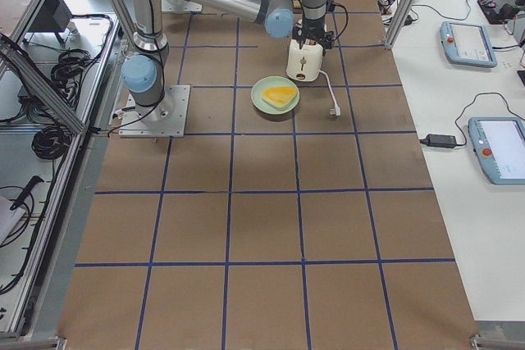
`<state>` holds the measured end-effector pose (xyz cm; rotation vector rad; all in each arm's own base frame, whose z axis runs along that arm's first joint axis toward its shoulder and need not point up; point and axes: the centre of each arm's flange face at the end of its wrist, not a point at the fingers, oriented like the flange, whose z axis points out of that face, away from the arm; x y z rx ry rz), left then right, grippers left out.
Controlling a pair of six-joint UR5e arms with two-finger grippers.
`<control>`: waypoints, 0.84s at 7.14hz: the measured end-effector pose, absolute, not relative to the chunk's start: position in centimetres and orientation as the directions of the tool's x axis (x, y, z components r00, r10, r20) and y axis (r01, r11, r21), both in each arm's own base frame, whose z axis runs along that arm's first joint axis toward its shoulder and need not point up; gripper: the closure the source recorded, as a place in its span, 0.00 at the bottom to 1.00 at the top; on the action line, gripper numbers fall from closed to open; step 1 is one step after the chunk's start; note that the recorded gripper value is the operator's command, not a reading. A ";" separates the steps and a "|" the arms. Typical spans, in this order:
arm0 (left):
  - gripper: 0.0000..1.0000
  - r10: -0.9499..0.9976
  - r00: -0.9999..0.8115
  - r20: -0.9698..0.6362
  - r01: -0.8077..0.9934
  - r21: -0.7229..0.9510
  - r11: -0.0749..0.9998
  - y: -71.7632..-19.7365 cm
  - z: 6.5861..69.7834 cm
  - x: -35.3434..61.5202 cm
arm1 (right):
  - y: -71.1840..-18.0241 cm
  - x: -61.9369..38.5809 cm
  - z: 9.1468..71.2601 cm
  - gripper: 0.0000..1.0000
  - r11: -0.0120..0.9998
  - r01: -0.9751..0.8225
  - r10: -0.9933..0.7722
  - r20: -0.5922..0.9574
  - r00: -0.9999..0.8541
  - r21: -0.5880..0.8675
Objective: Press toaster with right arm
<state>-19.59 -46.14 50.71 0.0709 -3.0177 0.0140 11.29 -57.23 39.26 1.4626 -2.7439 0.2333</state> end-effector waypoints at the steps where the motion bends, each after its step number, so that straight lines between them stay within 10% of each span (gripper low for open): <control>1: 0.00 -0.046 -0.991 0.123 -0.047 -0.006 0.999 -46.1 50.7 -19.6 | -55.0 11.3 42.0 0.01 0.652 -0.749 -0.747 0.069 -0.661 -0.120; 6: 0.00 -0.046 -0.991 0.123 -0.047 -0.006 0.999 -46.1 50.7 -19.6 | -46.9 11.0 47.5 0.00 0.981 -0.193 -0.194 0.023 -0.981 0.027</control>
